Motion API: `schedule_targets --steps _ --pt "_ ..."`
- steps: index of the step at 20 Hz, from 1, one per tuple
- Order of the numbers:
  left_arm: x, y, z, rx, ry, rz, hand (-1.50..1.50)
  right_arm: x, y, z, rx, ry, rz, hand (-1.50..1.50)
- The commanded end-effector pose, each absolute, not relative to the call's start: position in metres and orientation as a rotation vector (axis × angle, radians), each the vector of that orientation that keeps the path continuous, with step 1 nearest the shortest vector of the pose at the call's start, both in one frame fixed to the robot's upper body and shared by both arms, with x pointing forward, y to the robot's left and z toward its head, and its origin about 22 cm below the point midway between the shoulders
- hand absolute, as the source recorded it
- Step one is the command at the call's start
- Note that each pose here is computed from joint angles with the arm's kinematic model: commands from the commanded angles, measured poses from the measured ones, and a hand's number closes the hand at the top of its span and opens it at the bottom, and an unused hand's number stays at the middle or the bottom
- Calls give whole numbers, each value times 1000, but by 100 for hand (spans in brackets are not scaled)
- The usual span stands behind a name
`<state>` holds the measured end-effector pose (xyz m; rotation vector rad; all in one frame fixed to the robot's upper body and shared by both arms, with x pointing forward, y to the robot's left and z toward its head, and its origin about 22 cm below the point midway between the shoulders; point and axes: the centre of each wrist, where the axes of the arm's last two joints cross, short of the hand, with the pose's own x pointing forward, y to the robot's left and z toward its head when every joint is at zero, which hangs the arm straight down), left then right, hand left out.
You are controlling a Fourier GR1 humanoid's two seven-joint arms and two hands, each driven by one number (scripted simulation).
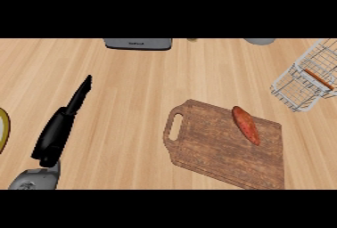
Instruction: Pick the cupcake from the cutting board and place it in the tiered basket
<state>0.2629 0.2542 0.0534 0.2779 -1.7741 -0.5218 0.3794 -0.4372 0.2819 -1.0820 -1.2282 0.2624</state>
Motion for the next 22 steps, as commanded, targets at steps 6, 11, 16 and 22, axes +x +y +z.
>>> schedule_targets --steps 6,11,16,22 --pt "262 245 52 269 -1797 -546 0 418 -419 229 -883 -1355 122 -150" --pt "268 255 63 276 -1783 -532 0 426 -412 220 -788 -1495 -3 -150" --pt "269 244 67 267 -1783 -531 0 419 -425 241 -931 -1620 -253 -150" --pt "268 267 54 308 -1763 -497 0 365 -505 264 -1127 -1512 -514 -150"
